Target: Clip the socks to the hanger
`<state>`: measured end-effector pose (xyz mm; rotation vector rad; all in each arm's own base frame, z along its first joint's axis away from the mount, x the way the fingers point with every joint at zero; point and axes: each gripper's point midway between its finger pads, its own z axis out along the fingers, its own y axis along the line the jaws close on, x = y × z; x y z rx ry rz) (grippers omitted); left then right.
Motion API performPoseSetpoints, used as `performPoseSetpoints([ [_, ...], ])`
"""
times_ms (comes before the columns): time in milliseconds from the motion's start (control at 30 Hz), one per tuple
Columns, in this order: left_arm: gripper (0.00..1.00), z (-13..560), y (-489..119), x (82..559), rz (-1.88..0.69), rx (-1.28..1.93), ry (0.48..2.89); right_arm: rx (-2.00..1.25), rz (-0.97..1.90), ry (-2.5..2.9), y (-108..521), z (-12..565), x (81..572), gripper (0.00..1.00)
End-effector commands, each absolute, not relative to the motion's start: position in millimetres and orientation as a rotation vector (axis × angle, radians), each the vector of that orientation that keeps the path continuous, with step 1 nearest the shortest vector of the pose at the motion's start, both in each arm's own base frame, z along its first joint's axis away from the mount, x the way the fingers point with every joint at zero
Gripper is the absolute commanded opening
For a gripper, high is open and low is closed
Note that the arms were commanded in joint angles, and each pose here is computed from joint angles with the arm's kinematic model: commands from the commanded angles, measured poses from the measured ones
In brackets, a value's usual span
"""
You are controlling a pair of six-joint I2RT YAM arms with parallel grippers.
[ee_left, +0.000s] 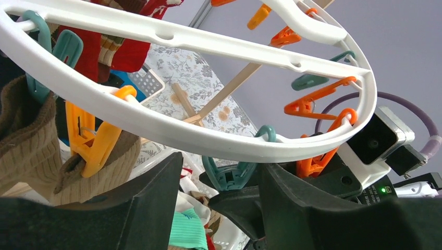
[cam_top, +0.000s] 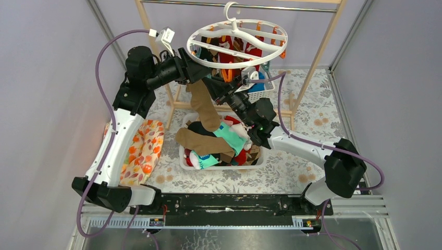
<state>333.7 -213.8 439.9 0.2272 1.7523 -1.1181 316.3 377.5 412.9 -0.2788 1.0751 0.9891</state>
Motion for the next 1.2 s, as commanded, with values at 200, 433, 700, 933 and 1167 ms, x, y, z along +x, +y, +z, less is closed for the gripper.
performPoseSetpoints([
  [200,0.38,470.3,-217.1,344.6,-1.130,0.237,1.646,-0.269,0.954,1.045,382.0,432.6,317.9,0.02],
  [433,0.00,470.2,-212.9,346.5,-1.072,0.262,1.627,-0.264,0.878,1.111,367.6,414.5,318.8,0.67],
  [700,0.00,469.1,-207.4,344.4,-1.017,0.297,1.610,-0.263,0.830,1.200,336.0,382.8,302.3,1.00],
  [933,0.00,472.3,-199.7,344.3,-0.930,0.356,1.575,-0.027,0.856,1.464,282.3,317.6,282.2,1.00],
  [1167,0.00,477.3,-191.8,350.3,-0.851,0.374,1.553,-0.294,1.014,1.650,308.7,260.1,236.8,0.90],
])
